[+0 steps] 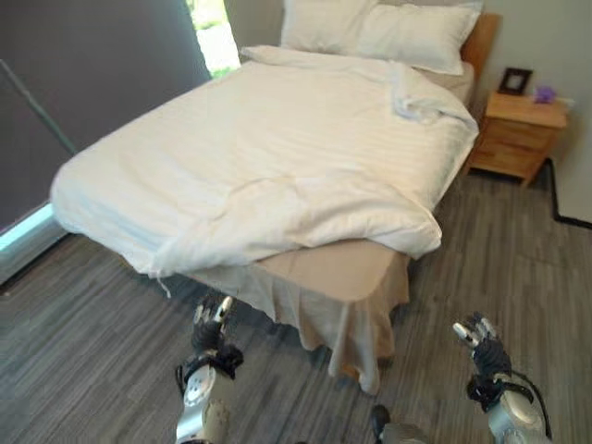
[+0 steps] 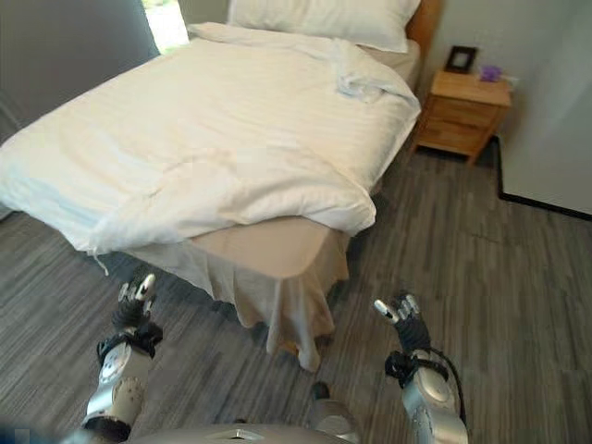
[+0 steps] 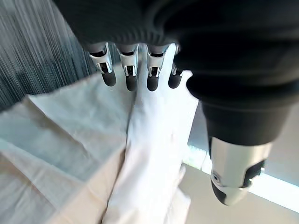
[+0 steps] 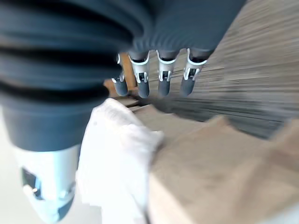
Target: Making the bed.
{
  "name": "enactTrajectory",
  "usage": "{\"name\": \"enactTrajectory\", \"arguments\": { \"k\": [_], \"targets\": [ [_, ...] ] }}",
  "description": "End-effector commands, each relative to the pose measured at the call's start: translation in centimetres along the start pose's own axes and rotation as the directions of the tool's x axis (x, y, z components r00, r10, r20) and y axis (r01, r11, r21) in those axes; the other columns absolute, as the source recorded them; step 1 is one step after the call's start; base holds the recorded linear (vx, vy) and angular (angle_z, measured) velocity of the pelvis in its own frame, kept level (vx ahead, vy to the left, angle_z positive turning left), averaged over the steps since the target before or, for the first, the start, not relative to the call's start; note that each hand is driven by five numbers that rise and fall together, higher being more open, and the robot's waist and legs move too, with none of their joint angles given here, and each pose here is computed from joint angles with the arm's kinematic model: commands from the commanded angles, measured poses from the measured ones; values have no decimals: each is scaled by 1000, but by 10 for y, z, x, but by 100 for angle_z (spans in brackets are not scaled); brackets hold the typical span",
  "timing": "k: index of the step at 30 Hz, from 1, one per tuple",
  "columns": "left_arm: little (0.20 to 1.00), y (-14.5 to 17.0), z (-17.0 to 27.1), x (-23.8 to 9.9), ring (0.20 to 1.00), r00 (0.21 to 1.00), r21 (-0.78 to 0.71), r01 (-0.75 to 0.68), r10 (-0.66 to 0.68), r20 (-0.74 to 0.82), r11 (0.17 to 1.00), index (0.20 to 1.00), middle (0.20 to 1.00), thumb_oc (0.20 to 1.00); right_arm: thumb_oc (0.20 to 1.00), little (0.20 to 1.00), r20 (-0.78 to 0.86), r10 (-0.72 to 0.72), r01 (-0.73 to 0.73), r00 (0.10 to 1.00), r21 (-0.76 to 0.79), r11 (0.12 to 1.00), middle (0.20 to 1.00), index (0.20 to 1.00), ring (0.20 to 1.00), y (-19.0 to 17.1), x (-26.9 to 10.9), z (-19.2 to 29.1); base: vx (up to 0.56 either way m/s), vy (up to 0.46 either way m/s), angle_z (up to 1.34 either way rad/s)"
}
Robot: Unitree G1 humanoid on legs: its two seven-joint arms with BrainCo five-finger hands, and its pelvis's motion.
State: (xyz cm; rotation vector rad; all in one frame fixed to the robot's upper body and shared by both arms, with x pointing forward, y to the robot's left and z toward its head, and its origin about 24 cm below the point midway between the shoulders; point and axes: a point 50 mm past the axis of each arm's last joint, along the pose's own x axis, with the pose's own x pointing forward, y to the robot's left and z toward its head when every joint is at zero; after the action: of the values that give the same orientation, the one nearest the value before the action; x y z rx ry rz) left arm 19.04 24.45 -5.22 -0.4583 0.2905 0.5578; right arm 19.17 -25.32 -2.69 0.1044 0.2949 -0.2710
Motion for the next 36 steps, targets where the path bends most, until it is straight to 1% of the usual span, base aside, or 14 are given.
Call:
{"name": "enactTrajectory", "arguments": {
  "k": [1, 5, 10, 14, 16, 21, 22, 23, 25, 27, 28, 33, 34, 36],
  "targets": [
    [1000, -4, 36, 12, 1000, 988, 55, 57, -65, 143, 997, 1000, 1000, 1000, 1000, 1000, 189, 15, 5, 982, -104, 995, 1000, 1000, 1000, 2, 10, 37, 71, -30, 20],
    [1000, 1, 29, 10, 1000, 992, 67, 54, -62, 113, 996, 1000, 1000, 1000, 1000, 1000, 215, 63, -13, 975, -223, 975, 1000, 1000, 1000, 3, 14, 47, 43, -21, 20],
    [1000, -5, 24, 9, 1000, 991, 71, 90, -96, 93, 993, 1000, 1000, 1000, 1000, 1000, 204, 140, -78, 969, -286, 955, 1000, 1000, 1000, 15, 17, 48, 42, -9, 4],
    [1000, -12, 22, 7, 1000, 984, 107, 149, -158, 82, 983, 1000, 1000, 1000, 1000, 1000, 210, 288, -155, 934, -488, 859, 1000, 1000, 1000, 32, 27, 67, 41, -4, 6],
    [1000, -13, 18, 4, 1000, 980, 121, 181, -189, 62, 976, 1000, 1000, 1000, 1000, 1000, 250, 354, -133, 901, -618, 775, 1000, 1000, 1000, 41, 41, 95, 28, -7, 8],
    [1000, -7, 11, -3, 1000, 975, 138, 216, -220, 14, 966, 1000, 1000, 1000, 1000, 1000, 311, 404, -5, 860, -787, 617, 1000, 1000, 1000, 61, 79, 161, -17, -13, 8],
    [1000, -2, 9, -4, 1000, 977, 146, 213, -215, -6, 966, 1000, 1000, 1000, 1000, 1000, 323, 420, 55, 848, -843, 536, 1000, 1000, 1000, 70, 88, 184, -72, -25, 32],
    [1000, -1, 7, -5, 1000, 976, 143, 215, -215, -15, 966, 1000, 1000, 1000, 1000, 1000, 332, 414, 95, 847, -862, 498, 1000, 1000, 1000, 75, 95, 195, -70, -24, 30],
    [1000, 3, 7, -5, 1000, 978, 151, 207, -204, -32, 967, 1000, 1000, 1000, 1000, 1000, 401, 308, 263, 863, -876, 404, 1000, 1000, 1000, 76, 115, 249, -106, -29, 31],
    [1000, 8, 11, -3, 1000, 981, 164, 196, -194, -31, 967, 1000, 1000, 1000, 1000, 1000, 421, 232, 336, 877, -882, 330, 1000, 1000, 1000, 72, 122, 276, -73, -18, 43],
    [1000, 10, 13, -1, 1000, 982, 173, 189, -187, -30, 967, 1000, 1000, 1000, 1000, 1000, 423, 213, 367, 881, -894, 258, 1000, 1000, 1000, 73, 124, 288, -34, -12, 40],
    [1000, 19, 20, 3, 1000, 987, 204, 163, -162, -21, 965, 1000, 1000, 1000, 1000, 1000, 423, 143, 438, 895, -894, -95, 1000, 1000, 1000, 69, 124, 318, -28, -14, 24],
    [1000, 19, 20, 3, 1000, 987, 202, 163, -162, -20, 966, 1000, 1000, 1000, 1000, 1000, 424, 144, 439, 894, -893, -96, 1000, 1000, 1000, 69, 124, 319, -22, -20, 24],
    [1000, 14, 25, 5, 1000, 983, 208, 181, -184, -4, 961, 1000, 1000, 1000, 1000, 1000, 445, 84, 453, 891, -866, -213, 1000, 1000, 1000, 56, 121, 334, -45, -19, 26]
  ]
}}
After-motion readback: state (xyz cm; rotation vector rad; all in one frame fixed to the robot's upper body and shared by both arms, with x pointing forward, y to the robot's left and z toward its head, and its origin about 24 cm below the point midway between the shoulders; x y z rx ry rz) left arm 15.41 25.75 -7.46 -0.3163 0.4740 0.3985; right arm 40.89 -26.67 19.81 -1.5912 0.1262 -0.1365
